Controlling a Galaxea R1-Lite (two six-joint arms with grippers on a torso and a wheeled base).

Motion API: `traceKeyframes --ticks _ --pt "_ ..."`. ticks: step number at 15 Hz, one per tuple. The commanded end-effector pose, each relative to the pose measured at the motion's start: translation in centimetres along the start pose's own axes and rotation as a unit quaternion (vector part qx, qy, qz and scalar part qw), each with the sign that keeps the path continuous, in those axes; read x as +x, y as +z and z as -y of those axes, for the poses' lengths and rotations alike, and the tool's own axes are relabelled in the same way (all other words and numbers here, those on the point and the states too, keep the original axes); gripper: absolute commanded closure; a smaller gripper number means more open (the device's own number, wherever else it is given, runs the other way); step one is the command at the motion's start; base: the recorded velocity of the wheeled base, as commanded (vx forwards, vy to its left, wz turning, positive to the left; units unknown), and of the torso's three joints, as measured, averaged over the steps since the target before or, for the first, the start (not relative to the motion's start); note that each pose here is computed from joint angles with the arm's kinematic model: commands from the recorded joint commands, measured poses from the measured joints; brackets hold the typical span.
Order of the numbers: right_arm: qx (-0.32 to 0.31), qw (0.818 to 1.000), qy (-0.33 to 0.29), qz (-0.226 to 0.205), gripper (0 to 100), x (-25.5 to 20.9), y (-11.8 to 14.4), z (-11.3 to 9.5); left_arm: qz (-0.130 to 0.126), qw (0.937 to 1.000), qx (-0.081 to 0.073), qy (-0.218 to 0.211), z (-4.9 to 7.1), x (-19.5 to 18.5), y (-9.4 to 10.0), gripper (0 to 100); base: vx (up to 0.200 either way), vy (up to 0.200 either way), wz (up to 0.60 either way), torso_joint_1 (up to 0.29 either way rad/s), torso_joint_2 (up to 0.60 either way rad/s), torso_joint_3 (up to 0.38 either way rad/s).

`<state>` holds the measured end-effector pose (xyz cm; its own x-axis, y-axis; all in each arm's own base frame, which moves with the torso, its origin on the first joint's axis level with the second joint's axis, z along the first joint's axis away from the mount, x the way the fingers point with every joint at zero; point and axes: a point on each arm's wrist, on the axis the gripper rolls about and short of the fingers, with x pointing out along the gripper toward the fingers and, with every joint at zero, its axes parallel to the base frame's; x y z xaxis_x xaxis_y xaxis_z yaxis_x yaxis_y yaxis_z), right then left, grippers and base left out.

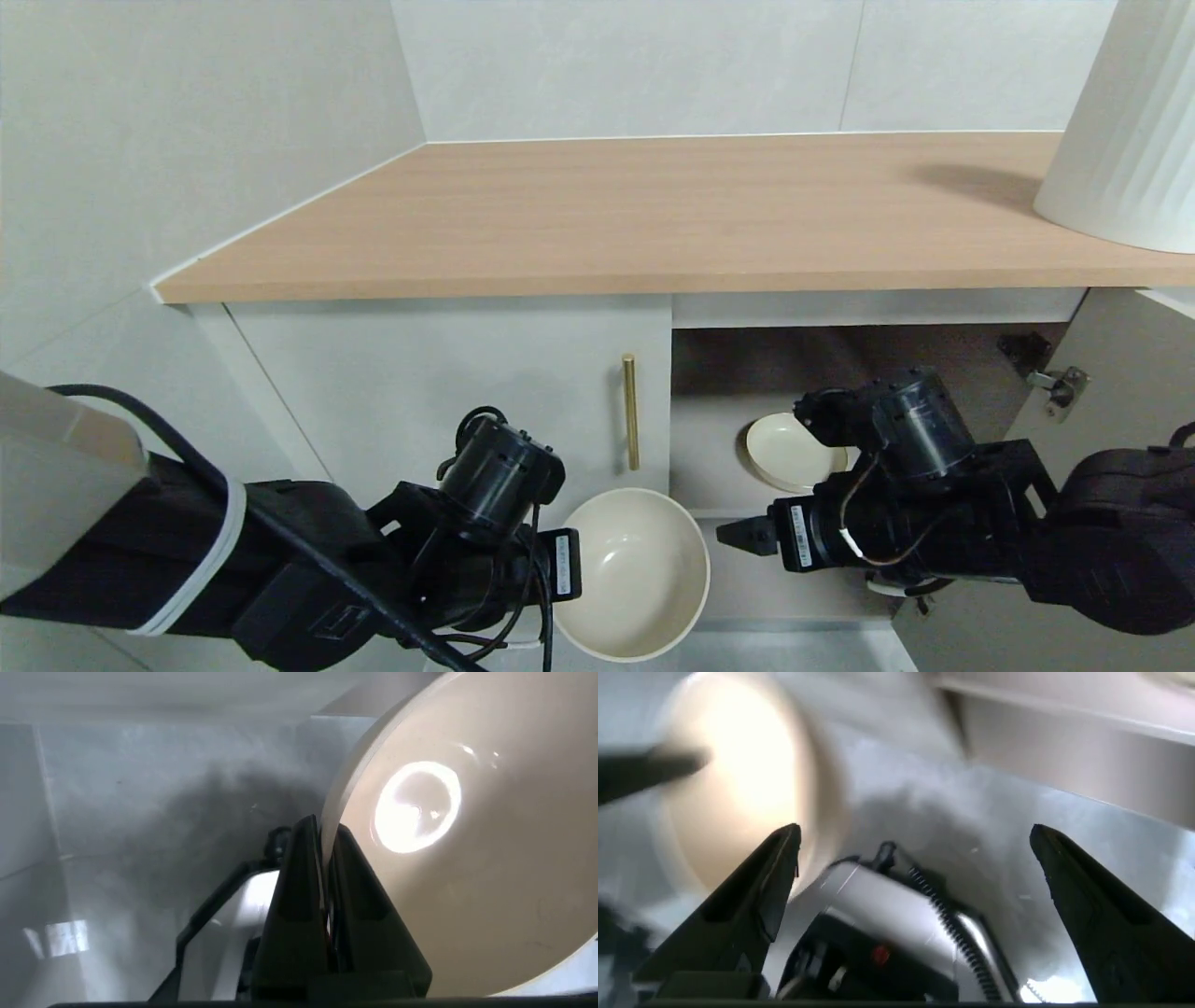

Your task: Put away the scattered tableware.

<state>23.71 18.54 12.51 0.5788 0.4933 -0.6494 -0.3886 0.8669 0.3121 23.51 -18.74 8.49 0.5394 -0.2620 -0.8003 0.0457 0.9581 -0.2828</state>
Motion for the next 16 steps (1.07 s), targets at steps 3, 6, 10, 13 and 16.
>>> traceKeyframes --ticks 3,6,10,13,16 --pt "-0.023 0.999 0.028 -0.006 0 -1.0 -1.0 -1.6 -0.003 1.0 0.006 0.002 0.3 0.3 -0.3 100 0.0 0.0 0.0 0.0 0.0 0.0" --pt "-0.039 0.999 0.012 -0.031 0 0.8 -1.9 -1.4 0.007 0.9996 0.024 -0.011 0.7 -0.8 -0.3 100 0.0 0.0 0.0 0.0 0.0 0.0" --pt "-0.041 0.999 0.004 -0.034 0 1.5 -2.0 -1.4 0.009 0.9992 0.034 -0.019 1.0 -1.3 -0.6 100 0.0 0.0 0.0 0.0 0.0 0.0" --pt "-0.037 0.999 -0.006 -0.01 0 1.9 -1.6 -1.3 0.005 0.999 0.04 -0.016 1.1 -1.1 -0.8 100 0.0 0.0 0.0 0.0 0.0 0.0" --pt "-0.036 0.999 -0.005 -0.002 100 1.9 -1.6 -1.3 0.003 0.999 0.041 -0.015 1.0 -1.0 -0.8 100 0.0 0.0 0.0 0.0 0.0 0.0"
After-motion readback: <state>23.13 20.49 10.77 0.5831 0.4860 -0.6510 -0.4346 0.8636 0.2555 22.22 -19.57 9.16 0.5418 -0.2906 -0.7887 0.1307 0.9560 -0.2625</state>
